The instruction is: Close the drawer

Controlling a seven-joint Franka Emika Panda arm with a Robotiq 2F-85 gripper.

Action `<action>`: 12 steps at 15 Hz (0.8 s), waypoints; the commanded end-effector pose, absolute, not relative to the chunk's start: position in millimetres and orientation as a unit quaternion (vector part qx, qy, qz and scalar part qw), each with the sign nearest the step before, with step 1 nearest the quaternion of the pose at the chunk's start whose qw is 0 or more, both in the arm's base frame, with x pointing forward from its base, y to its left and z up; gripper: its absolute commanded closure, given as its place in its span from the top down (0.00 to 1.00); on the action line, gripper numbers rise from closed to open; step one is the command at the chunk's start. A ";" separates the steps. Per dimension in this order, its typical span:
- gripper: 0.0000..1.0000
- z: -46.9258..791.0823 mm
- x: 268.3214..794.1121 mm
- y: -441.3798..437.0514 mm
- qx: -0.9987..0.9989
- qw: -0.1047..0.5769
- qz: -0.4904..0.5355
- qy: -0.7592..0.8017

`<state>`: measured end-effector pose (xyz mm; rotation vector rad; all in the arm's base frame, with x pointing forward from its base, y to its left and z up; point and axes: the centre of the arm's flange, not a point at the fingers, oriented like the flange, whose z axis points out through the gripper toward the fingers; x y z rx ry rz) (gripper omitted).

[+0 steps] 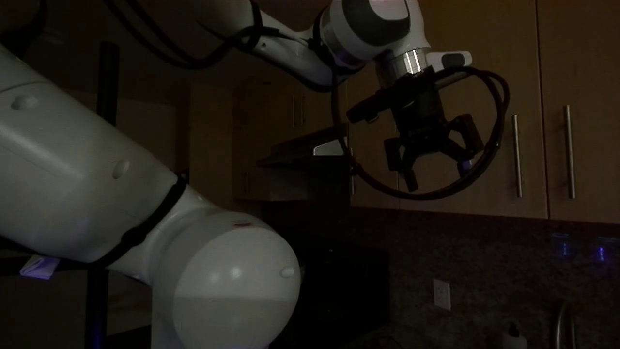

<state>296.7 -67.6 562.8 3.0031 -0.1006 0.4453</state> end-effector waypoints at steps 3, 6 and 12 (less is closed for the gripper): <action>1.00 578.9 307.8 -54.8 0.984 0.064 0.166 -0.010; 1.00 577.5 300.9 -55.5 0.984 0.063 0.165 -0.019; 1.00 577.3 301.6 -55.4 0.984 0.063 0.164 -0.019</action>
